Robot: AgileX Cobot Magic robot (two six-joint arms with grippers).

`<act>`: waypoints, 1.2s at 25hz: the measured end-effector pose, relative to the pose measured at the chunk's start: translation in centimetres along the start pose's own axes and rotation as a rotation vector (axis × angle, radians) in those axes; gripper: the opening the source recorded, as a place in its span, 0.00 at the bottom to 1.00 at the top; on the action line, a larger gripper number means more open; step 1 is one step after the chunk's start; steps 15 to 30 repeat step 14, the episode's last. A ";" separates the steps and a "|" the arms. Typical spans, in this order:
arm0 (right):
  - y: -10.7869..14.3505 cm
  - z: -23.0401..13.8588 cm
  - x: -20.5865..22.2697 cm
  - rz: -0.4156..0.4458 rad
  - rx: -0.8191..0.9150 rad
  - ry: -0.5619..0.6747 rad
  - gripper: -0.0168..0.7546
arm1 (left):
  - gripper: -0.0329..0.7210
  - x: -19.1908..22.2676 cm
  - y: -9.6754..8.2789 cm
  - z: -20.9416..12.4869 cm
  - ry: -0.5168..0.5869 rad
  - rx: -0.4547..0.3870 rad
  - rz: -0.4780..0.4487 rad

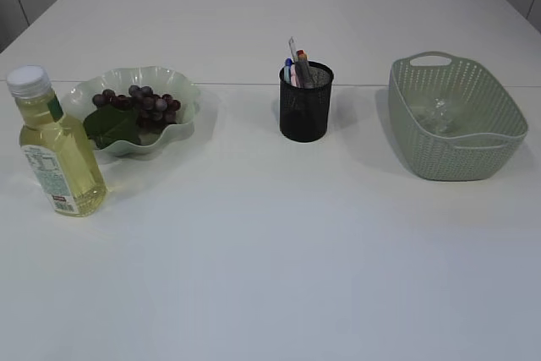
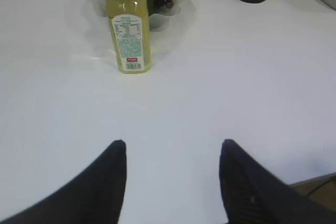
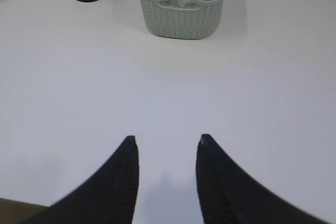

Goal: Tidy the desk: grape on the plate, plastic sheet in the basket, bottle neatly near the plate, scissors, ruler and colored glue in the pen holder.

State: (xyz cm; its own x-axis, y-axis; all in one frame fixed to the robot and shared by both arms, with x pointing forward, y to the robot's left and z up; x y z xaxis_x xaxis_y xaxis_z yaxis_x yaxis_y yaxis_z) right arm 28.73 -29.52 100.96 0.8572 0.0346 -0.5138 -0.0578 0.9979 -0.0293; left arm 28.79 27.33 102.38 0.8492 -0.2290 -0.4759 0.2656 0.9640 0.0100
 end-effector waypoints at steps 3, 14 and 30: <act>0.0 0.0 0.0 -0.006 0.003 0.000 0.42 | 0.59 0.0 0.0 0.0 0.000 -0.004 0.004; 0.0 0.0 0.0 -0.006 0.005 0.000 0.42 | 0.55 0.0 0.0 0.0 0.000 -0.005 0.003; 0.0 0.0 0.0 -0.006 0.005 0.000 0.42 | 0.55 0.0 0.0 0.0 0.000 -0.005 0.003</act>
Point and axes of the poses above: a point on each arm's last joint axis where the gripper is mounted, x pointing out along that axis toward the gripper, y along the wrist's bending axis when the last joint is at zero, z = x × y, the point moved 7 cm from there along x, pointing out along that axis toward the gripper, and after that the axes turned 3 degrees about x, right-handed, at the moved point
